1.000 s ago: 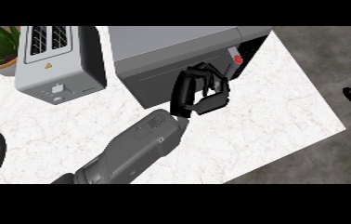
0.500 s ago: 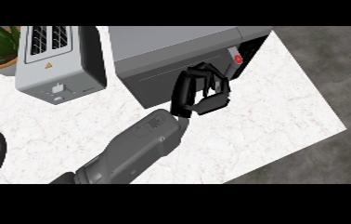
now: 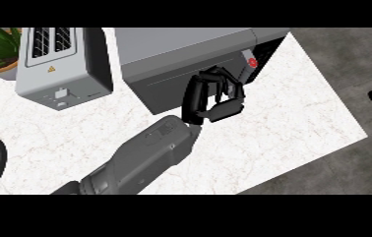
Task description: Pick up the milk, place it into the microwave and close the microwave
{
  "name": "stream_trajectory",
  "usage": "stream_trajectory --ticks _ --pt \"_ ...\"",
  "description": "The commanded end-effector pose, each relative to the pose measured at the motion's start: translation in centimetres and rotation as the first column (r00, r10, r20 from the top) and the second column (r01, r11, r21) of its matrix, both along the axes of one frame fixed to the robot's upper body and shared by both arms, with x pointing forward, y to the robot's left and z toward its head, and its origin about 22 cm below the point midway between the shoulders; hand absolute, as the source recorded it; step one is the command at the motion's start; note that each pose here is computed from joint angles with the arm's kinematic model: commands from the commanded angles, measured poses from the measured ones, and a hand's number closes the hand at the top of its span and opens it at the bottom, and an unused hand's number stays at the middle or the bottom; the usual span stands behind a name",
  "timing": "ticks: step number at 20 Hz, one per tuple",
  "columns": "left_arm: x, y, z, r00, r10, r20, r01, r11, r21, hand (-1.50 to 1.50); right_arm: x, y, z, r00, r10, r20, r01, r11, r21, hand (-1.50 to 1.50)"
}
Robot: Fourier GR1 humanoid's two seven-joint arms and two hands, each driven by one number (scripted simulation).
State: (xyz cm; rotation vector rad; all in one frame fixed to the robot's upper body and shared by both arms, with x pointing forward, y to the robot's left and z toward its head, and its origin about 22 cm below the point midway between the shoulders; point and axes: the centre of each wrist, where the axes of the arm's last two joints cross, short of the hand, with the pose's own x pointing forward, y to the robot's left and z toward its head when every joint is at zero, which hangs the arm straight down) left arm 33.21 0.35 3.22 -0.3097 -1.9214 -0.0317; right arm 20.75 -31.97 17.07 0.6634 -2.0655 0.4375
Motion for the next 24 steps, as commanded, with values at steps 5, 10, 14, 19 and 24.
stream_trajectory --ticks 5,10,14,19,24 --pt "2.4 0.3 1.4 0.999 0.035 -0.019 -0.035 0.999 0.014 1.5 0.1 -0.3 0.1 0.999 0.029 -0.025 -0.029 0.999 0.015 -1.5" --pt "2.3 0.5 0.7 0.999 0.037 -0.023 -0.036 0.999 0.014 1.5 0.2 -0.5 1.1 0.999 0.039 0.01 -0.039 0.999 -0.001 -1.5" --pt "2.3 0.4 0.7 0.999 0.031 -0.019 -0.031 0.999 0.017 1.5 0.5 -0.6 1.7 0.998 0.054 0.011 -0.054 0.998 -0.022 -1.5" --pt "2.5 0.3 0.3 1.0 0.029 -0.011 -0.028 0.993 0.118 1.5 0.4 -0.2 1.9 0.994 0.109 0.026 -0.11 0.994 0.01 -1.5" --pt "2.5 1.3 -1.3 0.99 0.117 -0.084 -0.101 0.98 0.173 1.5 0.4 -0.1 2.0 0.987 0.164 0.007 -0.164 0.987 0.0 -1.5"
